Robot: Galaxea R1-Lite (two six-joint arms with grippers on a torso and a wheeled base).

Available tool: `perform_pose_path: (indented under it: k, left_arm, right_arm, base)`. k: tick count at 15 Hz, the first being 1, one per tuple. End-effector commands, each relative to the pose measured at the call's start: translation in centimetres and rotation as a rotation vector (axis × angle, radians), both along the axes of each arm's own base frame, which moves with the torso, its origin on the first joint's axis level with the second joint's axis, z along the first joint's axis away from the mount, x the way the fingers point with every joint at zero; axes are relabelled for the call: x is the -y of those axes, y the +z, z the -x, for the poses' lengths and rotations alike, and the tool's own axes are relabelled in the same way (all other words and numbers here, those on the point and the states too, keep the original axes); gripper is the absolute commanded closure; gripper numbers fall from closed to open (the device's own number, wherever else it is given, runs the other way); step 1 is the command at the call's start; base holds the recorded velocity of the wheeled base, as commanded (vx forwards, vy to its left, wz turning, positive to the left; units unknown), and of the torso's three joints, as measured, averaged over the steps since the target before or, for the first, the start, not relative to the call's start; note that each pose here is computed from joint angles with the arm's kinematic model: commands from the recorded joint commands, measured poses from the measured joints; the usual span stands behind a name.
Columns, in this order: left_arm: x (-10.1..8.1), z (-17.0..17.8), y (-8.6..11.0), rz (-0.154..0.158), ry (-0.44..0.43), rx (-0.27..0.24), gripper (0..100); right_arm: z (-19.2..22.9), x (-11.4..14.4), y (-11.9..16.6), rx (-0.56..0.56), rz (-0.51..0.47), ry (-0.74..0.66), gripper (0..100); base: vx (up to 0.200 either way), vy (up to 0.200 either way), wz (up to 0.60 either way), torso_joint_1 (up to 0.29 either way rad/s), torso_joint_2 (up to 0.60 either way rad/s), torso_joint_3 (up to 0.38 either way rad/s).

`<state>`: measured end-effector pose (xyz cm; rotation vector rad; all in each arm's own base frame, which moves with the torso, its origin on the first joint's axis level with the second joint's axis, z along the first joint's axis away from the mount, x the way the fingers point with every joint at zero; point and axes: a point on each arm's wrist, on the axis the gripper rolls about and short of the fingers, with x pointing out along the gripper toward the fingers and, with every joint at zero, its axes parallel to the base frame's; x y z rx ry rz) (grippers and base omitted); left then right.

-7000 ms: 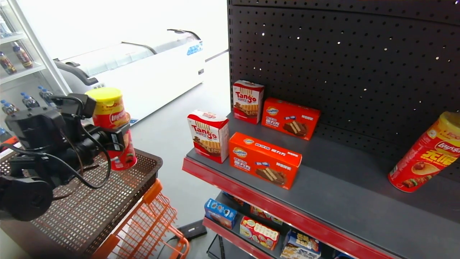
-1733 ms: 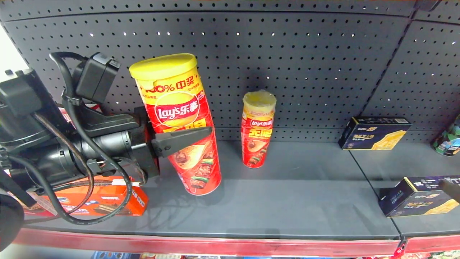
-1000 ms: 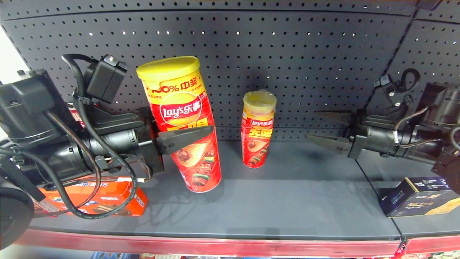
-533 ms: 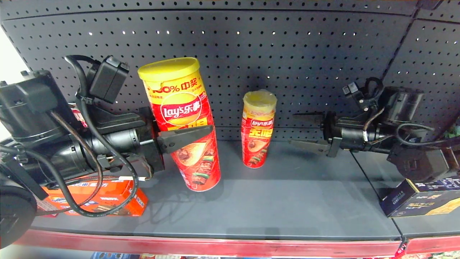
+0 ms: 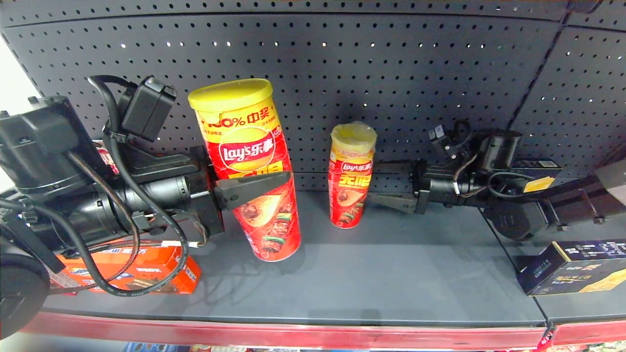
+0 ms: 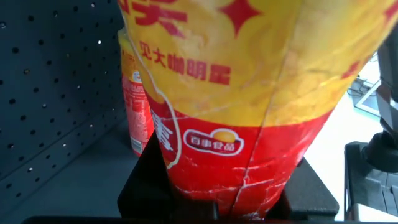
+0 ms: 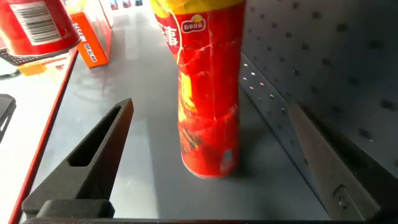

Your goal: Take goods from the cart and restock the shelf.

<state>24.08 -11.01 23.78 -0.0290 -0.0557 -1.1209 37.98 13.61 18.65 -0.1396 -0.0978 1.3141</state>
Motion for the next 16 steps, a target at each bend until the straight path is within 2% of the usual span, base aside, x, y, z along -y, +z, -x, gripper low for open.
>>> perform_pose_path:
  k: [1, 5, 14, 15, 16]
  left_arm:
    - [0.0, 0.0, 0.0, 0.0, 0.002, 0.0, 100]
    - [0.0, 0.0, -0.1, -0.001, 0.002, -0.003, 100]
    - [-0.1, 0.1, -0.2, 0.001, 0.008, -0.001, 100]
    - [-0.1, 0.1, -0.2, 0.001, 0.008, -0.001, 100]
    - [-0.2, 0.1, -0.4, -0.001, 0.009, -0.007, 100]
  right_arm:
    - [-0.9, -1.2, -1.1, -0.014, 0.004, 0.021, 0]
    - [-1.9, -3.5, -1.7, -0.003, -0.001, 0.052, 0]
    - [-2.6, -4.8, -2.3, 0.008, -0.005, 0.021, 0]
    - [-2.6, -4.8, -2.3, 0.008, -0.005, 0.021, 100]
    - [-2.5, -5.0, -2.2, 0.006, -0.005, 0.024, 100]
  base:
    - [0.0, 0.0, 0.0, 0.0, 0.0, 0.0]
    - [0.0, 0.0, 0.0, 0.0, 0.0, 0.0]
    - [0.0, 0.0, 0.0, 0.0, 0.0, 0.0]
    - [0.0, 0.0, 0.0, 0.0, 0.0, 0.0]
    - [0.0, 0.0, 0.0, 0.0, 0.0, 0.0]
